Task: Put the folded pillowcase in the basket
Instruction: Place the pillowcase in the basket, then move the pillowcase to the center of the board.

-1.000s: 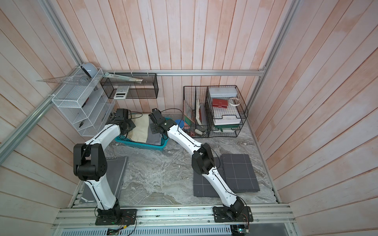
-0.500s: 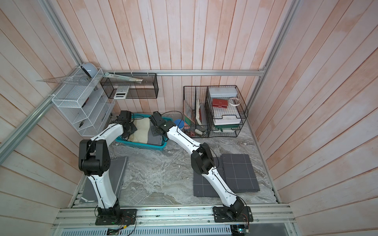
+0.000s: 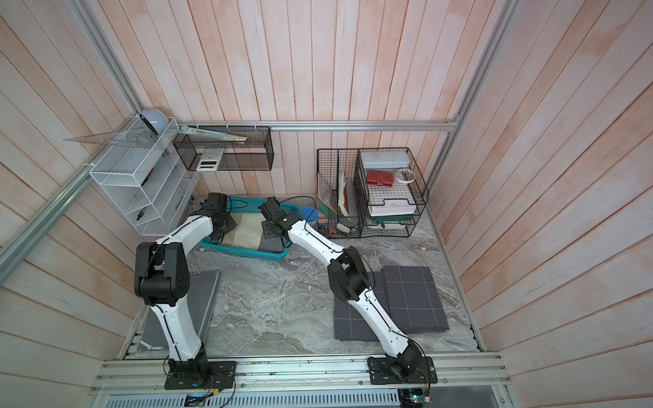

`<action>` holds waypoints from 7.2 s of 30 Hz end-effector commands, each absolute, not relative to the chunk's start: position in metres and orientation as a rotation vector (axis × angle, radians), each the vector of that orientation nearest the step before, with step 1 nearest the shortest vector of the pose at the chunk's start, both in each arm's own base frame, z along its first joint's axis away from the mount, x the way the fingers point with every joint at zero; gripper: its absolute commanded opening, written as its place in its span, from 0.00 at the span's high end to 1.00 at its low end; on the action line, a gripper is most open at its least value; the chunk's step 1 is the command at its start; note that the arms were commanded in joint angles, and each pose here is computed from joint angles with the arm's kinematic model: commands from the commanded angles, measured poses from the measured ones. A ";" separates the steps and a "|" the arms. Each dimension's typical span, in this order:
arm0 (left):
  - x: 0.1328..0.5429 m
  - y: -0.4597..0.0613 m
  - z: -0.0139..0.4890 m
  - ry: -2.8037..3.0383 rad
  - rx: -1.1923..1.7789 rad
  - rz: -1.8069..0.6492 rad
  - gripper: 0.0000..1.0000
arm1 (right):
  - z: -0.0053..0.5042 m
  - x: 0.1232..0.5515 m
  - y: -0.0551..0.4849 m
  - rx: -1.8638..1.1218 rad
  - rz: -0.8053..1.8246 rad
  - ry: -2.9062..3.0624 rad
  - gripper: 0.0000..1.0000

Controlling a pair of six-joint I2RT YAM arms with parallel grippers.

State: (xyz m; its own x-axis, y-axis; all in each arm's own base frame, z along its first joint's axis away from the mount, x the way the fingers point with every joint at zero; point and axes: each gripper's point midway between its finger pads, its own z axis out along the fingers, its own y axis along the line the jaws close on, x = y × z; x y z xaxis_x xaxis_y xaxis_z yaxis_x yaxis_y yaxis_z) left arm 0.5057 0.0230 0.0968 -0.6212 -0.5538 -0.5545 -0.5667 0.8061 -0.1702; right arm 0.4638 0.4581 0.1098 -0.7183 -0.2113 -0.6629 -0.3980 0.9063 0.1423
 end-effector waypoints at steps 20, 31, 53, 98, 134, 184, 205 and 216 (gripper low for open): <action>0.383 0.032 0.205 2.066 -0.857 -0.032 0.18 | 0.262 0.354 0.392 -0.421 0.503 2.094 0.19; 0.260 0.063 0.105 2.173 -1.251 -0.014 0.00 | 0.180 0.264 0.301 -0.312 0.526 2.192 0.13; 0.228 0.004 0.025 2.300 -1.400 -0.092 0.00 | 0.152 0.245 0.276 -0.303 0.431 2.218 0.13; 0.184 0.065 0.246 1.702 -0.868 0.045 0.00 | 0.038 0.139 0.481 -1.510 0.062 2.334 0.11; 0.177 0.075 0.253 1.658 -0.890 0.094 0.00 | 0.091 0.203 0.447 -1.145 0.065 2.346 0.11; 0.253 -0.032 0.057 2.525 -0.757 0.015 0.00 | 0.029 0.207 0.352 -0.846 0.238 2.652 0.14; 0.216 -0.118 0.028 2.575 -0.765 -0.279 0.00 | 0.030 0.275 0.305 -0.529 0.233 2.721 0.15; 0.240 -0.038 0.084 2.456 -0.755 -0.024 0.00 | 0.048 0.250 0.309 -0.529 0.262 2.684 0.17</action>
